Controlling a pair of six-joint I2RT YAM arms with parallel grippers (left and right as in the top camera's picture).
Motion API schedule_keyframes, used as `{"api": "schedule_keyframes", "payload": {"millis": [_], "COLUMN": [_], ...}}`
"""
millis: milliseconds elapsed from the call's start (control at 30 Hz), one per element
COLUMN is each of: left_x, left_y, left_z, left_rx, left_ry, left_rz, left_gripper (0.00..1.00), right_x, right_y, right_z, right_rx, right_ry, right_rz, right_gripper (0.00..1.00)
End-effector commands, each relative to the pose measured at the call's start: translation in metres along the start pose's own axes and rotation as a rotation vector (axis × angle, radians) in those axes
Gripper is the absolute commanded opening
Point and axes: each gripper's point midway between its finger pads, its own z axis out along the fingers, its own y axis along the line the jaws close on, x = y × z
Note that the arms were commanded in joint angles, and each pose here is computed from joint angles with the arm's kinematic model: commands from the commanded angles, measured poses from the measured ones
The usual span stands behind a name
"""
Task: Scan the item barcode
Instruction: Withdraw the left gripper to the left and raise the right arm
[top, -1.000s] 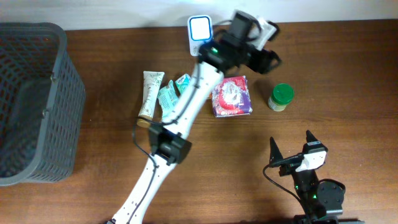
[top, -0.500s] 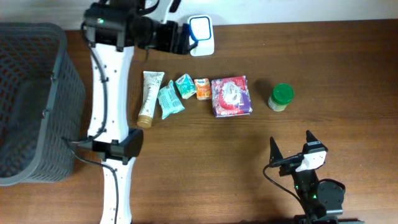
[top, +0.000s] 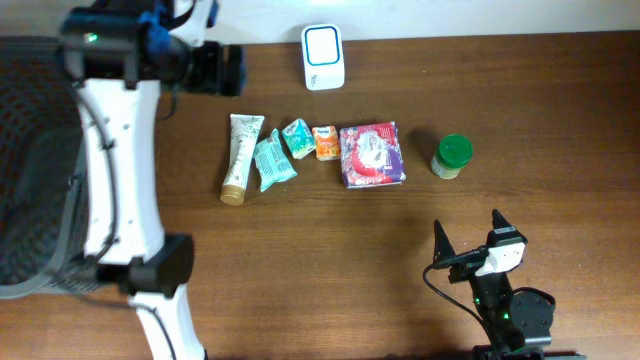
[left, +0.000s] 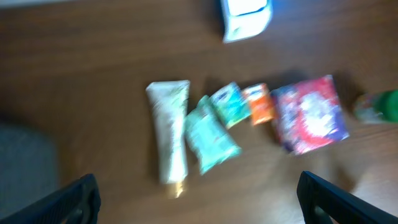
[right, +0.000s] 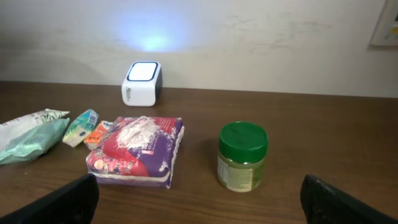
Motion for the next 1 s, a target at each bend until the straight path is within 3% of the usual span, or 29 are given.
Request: {"api": "schedule_keyframes", "payload": {"millis": [0, 167, 200, 267, 400, 500, 600, 733, 967], "left_x": [0.029, 0.06, 0.066, 0.068, 0.069, 0.069, 0.069, 0.069, 0.069], "left_y": [0.02, 0.023, 0.027, 0.028, 0.028, 0.028, 0.028, 0.028, 0.028], "left_z": [-0.025, -0.011, -0.005, -0.001, -0.001, -0.001, -0.001, -0.001, -0.001], "left_rx": [-0.101, -0.11, -0.129, -0.129, -0.129, -0.128, -0.129, -0.129, -0.129], "left_ry": [0.045, 0.162, 0.194, 0.206, 0.21, 0.21, 0.21, 0.21, 0.21], "left_rz": [-0.001, -0.009, -0.01, -0.011, -0.012, -0.012, -0.012, -0.012, -0.012], "left_gripper": [0.99, 0.99, 0.99, 0.99, 0.99, 0.99, 0.99, 0.99, 0.99], "right_x": [0.001, -0.007, -0.027, -0.059, -0.146, -0.205, -0.259, -0.288, -0.267], "right_y": [0.021, 0.061, 0.064, 0.065, 0.066, 0.042, 0.04, 0.036, 0.012], "right_z": [-0.001, -0.011, -0.014, -0.021, -0.064, -0.095, -0.12, -0.102, -0.018], "right_rx": [-0.127, -0.367, -0.406, -0.463, -0.592, -0.5, -0.364, -0.16, -0.004], "right_ry": [0.004, 0.06, 0.02, -0.084, -0.476, -0.713, -0.778, -0.501, 0.223], "right_rz": [0.162, 0.513, 0.663, 0.743, 0.621, 0.624, 0.398, 0.121, 0.204], "right_gripper": [0.99, 0.99, 0.99, 0.99, 0.99, 0.98, 0.98, 0.98, 0.99]}}
